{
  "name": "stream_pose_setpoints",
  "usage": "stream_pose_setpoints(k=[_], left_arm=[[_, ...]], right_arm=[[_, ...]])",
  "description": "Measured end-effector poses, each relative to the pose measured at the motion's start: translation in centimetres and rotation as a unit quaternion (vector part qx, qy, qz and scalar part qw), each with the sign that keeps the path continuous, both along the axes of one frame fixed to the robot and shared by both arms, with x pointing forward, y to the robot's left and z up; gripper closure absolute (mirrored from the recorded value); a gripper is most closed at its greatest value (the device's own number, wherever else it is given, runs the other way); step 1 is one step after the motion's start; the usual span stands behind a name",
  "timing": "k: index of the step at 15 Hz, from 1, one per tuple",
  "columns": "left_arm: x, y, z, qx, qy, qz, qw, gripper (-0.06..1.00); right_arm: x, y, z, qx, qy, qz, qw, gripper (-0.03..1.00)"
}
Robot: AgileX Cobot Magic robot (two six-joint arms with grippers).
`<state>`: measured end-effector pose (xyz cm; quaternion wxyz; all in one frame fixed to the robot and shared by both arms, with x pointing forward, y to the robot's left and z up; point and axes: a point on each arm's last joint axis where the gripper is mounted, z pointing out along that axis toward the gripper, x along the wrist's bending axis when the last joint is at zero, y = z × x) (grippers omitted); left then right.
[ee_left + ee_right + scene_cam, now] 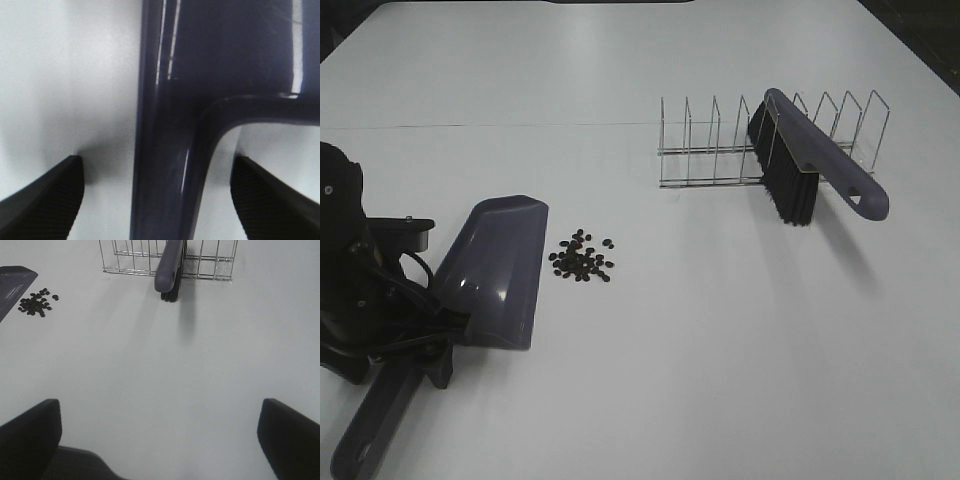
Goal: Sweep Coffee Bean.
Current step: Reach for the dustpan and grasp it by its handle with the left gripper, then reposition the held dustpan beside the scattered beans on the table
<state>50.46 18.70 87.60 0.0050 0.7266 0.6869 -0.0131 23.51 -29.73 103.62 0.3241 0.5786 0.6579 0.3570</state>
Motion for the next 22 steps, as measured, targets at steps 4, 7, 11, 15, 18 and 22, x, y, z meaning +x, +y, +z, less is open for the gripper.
stream_pose_setpoints(k=[4,7,11,15,18,22], left_arm=[[0.6,-0.3,-0.2,-0.003,-0.004,0.003,1.000,0.32],[0.6,-0.3,-0.2,-0.003,-0.005,0.003,1.000,0.53],[0.6,-0.3,-0.2,-0.004,-0.005,0.003,1.000,0.63],[0.5,-0.3,-0.2,-0.003,-0.004,-0.012,1.000,0.63],[0.4,-0.1,0.4,0.001,-0.005,-0.012,1.000,0.63],[0.4,0.0,0.9,0.004,-0.010,0.000,1.000,0.63]], right_arm=[[0.0,0.0,0.0,0.000,0.000,0.000,1.000,-0.02],[0.0,0.0,0.0,0.000,0.000,0.000,1.000,-0.02],[0.0,0.0,0.0,0.000,0.000,0.000,1.000,-0.02],[0.0,0.0,0.0,0.000,0.000,0.000,1.000,-0.02],[0.0,0.0,0.0,0.000,0.000,0.000,1.000,-0.02],[0.0,0.0,0.0,0.000,0.000,0.000,1.000,-0.02]])
